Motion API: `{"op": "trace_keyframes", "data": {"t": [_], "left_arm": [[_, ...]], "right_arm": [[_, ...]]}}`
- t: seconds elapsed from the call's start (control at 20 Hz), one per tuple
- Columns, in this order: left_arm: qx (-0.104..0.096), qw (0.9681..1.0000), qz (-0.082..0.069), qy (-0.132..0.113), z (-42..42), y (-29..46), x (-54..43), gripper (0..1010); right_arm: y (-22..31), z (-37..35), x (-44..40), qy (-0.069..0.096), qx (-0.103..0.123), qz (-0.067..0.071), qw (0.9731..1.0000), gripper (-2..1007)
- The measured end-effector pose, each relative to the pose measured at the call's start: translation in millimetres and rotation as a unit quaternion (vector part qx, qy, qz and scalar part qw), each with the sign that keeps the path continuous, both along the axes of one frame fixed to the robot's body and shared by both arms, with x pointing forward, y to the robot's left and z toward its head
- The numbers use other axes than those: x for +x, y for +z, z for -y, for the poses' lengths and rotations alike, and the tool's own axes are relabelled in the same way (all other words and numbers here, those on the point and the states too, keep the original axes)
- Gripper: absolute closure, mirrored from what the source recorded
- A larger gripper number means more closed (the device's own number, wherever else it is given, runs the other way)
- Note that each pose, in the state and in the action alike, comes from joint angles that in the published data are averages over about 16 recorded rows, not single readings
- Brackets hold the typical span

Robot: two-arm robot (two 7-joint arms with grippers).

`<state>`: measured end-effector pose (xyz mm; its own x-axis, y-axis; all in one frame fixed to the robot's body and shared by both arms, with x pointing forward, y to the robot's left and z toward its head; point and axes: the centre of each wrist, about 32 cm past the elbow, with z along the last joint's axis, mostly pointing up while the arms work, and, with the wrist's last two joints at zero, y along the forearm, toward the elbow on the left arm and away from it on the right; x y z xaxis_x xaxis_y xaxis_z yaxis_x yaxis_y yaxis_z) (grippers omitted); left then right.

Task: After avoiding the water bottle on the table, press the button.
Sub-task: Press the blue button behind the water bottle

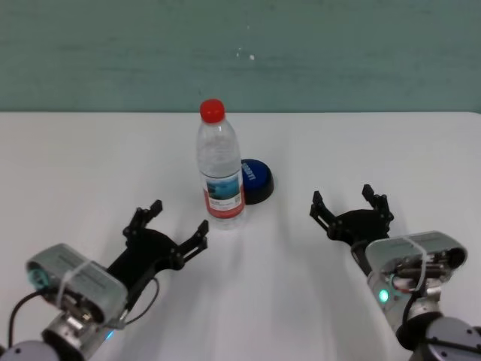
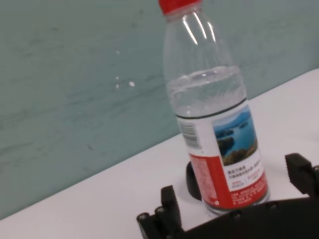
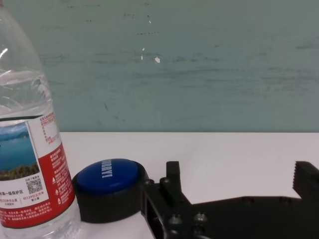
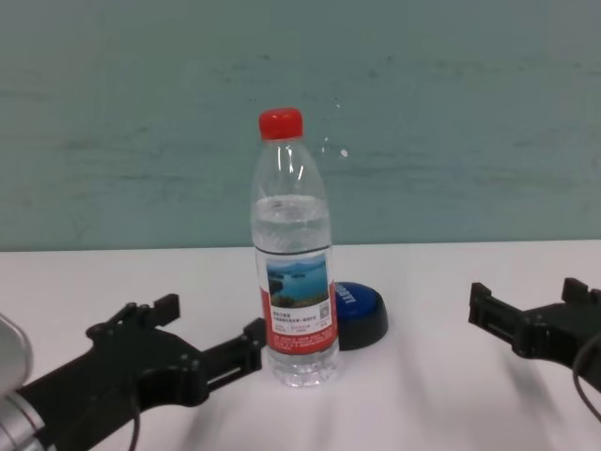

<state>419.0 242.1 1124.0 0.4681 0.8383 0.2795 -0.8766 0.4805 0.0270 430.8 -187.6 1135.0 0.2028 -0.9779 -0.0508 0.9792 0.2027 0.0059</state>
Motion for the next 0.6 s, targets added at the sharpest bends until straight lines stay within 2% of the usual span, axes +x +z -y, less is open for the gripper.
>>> {"op": "trace_keyframes", "data": {"t": [0.25, 0.6], "left_arm": [[0.011, 0.9999, 0.005, -0.011, 0.7, -1.6, 5.0, 10], [0.021, 0.9996, 0.008, -0.015, 1.1, -0.9, 5.4, 10]], "right_arm": [[0.0, 0.0, 0.0, 0.0, 0.0, 0.0, 1.0, 1], [0.0, 0.0, 0.0, 0.0, 0.0, 0.0, 1.0, 1]]}}
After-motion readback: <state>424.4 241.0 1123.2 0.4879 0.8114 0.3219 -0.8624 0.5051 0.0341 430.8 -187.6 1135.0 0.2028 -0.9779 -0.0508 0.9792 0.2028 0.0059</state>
